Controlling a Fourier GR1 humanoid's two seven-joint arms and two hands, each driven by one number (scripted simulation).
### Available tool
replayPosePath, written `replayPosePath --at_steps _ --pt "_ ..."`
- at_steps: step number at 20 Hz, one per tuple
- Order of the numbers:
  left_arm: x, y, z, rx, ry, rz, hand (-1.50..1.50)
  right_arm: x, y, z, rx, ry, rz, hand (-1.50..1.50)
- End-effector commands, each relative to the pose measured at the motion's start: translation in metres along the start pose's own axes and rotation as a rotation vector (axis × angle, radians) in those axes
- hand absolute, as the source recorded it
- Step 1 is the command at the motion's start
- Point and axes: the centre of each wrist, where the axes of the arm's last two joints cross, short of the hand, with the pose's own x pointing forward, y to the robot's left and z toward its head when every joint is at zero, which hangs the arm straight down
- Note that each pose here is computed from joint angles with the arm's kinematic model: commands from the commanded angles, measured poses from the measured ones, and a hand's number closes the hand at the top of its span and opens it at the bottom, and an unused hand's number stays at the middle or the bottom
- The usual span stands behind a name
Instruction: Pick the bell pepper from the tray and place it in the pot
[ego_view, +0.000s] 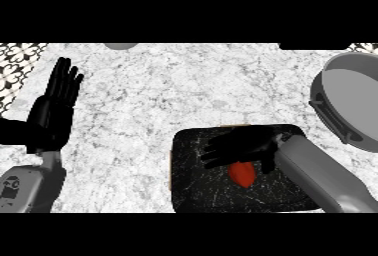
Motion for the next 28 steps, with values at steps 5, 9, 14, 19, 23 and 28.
replayPosePath --at_steps 5,9,14,19,23,28 --pt "-0.009 0.000 0.000 0.011 0.007 -0.012 0.00 0.004 0.026 -0.028 0.034 -0.070 -0.040 -1.50" --pt "0.009 0.007 -0.001 0.009 -0.007 0.003 0.00 0.017 0.047 -0.029 0.094 -0.188 0.018 1.50" --pt "-0.011 0.004 -0.008 -0.016 0.021 0.008 0.00 0.022 0.033 -0.040 0.012 -0.252 0.077 1.50" --pt "0.007 0.010 0.005 0.001 0.005 0.010 0.00 0.026 0.046 -0.024 -0.008 -0.234 0.079 1.50" --pt "0.010 0.005 -0.010 0.000 0.007 0.005 0.00 0.031 0.041 -0.031 -0.112 -0.179 0.160 1.50" --pt "0.004 -0.002 -0.005 0.010 0.009 0.005 0.00 0.010 -0.001 -0.005 -0.331 0.135 0.060 1.50"
